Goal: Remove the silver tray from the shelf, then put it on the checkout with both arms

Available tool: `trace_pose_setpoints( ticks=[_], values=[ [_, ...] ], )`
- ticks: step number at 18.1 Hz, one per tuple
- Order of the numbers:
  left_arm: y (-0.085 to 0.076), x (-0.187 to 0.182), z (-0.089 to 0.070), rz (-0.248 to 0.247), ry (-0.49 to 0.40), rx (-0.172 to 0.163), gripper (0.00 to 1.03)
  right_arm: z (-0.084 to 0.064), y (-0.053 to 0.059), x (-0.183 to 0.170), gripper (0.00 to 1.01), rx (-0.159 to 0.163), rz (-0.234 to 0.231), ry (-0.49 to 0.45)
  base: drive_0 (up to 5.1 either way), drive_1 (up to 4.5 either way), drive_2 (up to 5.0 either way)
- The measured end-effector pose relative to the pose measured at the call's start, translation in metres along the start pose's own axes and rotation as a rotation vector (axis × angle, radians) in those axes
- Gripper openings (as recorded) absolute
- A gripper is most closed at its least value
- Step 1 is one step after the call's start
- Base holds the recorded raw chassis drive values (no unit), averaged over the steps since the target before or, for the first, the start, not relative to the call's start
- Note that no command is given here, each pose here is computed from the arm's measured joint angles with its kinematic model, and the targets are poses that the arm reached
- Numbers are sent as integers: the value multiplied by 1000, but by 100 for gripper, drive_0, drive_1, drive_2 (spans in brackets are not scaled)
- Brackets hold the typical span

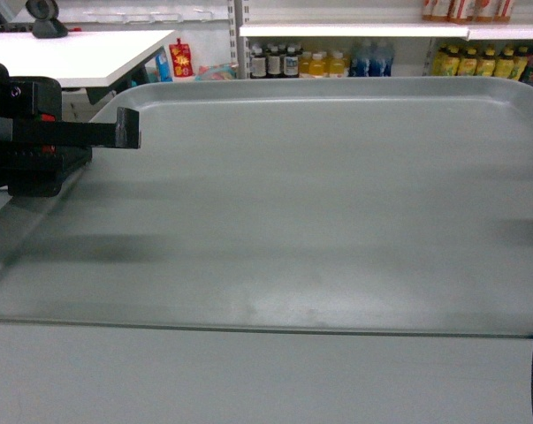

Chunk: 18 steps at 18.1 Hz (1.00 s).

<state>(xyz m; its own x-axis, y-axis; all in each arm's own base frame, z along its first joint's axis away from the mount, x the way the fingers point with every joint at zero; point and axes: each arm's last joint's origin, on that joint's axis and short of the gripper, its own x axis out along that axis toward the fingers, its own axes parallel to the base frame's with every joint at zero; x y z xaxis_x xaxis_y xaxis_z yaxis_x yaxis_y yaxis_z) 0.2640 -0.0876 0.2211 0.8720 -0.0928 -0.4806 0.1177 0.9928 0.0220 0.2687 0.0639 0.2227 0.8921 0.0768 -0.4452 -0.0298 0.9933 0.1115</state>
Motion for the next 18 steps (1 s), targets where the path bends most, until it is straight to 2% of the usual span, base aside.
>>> trace_pose_setpoints(
  ticks=[18],
  values=[
    [0, 0, -1, 3, 8, 1, 3, -1, 0, 0, 3, -1, -1, 8, -504, 237, 237]
  ],
)
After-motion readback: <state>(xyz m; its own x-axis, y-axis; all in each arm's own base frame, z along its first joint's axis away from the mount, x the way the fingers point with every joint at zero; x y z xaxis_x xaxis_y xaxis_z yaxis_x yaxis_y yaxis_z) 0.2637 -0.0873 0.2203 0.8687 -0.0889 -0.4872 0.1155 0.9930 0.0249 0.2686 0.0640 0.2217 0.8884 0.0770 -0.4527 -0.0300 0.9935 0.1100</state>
